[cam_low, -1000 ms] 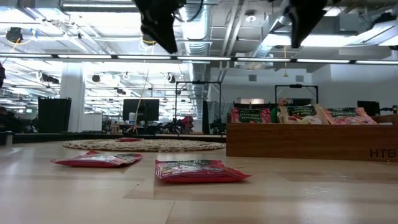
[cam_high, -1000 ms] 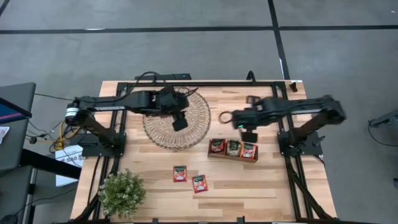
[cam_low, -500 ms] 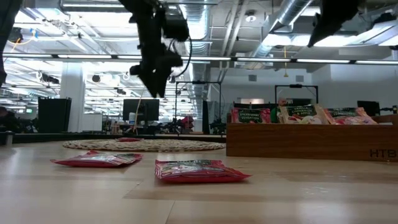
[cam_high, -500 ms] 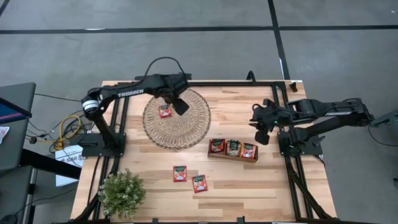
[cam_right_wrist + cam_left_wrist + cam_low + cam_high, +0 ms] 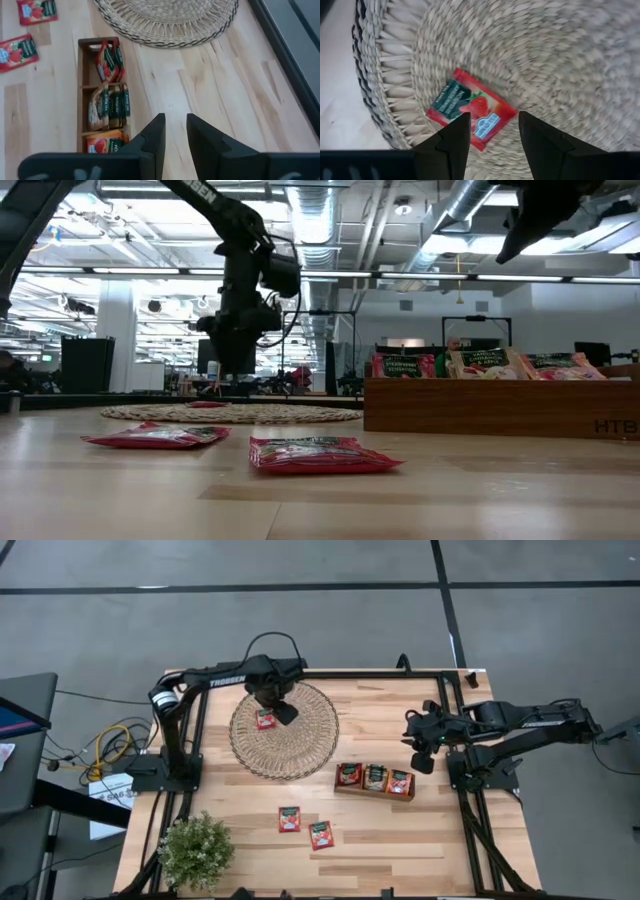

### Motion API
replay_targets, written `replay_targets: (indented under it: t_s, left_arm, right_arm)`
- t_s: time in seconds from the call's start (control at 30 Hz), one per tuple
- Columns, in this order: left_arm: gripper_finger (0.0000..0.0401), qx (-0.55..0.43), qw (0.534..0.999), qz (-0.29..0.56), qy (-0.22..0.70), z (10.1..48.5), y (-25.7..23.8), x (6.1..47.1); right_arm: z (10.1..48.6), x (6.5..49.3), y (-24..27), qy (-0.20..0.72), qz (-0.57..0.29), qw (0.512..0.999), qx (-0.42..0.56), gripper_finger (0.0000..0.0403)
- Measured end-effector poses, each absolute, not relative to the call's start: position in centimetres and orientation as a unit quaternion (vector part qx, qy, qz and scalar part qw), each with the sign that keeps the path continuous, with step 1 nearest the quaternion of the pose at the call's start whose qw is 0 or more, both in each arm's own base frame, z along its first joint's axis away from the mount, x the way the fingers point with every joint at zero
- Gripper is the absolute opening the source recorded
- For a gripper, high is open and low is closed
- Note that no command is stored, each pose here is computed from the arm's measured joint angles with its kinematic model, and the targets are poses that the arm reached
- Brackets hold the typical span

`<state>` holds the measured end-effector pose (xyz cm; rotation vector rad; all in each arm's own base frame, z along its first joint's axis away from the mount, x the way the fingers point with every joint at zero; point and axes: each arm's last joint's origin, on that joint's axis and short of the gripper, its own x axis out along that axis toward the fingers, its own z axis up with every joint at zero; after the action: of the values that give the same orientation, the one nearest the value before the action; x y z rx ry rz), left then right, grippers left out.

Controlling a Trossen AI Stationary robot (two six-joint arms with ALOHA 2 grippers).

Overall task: Pick & Place Tea
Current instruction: Put the red tea bag into the left section of the wooden organizer

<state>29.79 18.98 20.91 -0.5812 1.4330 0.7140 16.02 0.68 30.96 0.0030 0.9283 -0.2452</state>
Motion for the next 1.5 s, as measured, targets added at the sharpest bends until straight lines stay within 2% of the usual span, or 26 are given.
replay_targets:
  t_s: [0.83, 1.1, 1.27, 1.5]
  left_arm:
    - [0.016, -0.255, 0.663, 0.319, 0.628, 20.9, 20.3, 29.2]
    - [0.016, -0.256, 0.669, 0.323, 0.618, 20.9, 20.4, 29.3]
    - [0.016, -0.257, 0.679, 0.323, 0.608, 21.0, 20.5, 29.6]
    - [0.016, -0.257, 0.698, 0.288, 0.603, 21.0, 20.5, 29.9]
  right_arm:
    - [31.3, 15.6, -1.0, 0.436, -0.154, 0.886, 0.028, 0.0069]
    - [34.1, 13.2, -0.8, 0.27, 0.0, 0.963, 0.018, 0.0069]
    - [30.5, 12.9, -0.5, 0.202, 0.068, 0.976, 0.044, 0.0069]
    - [26.7, 11.5, -0.1, 0.078, 0.109, 0.988, 0.079, 0.0069]
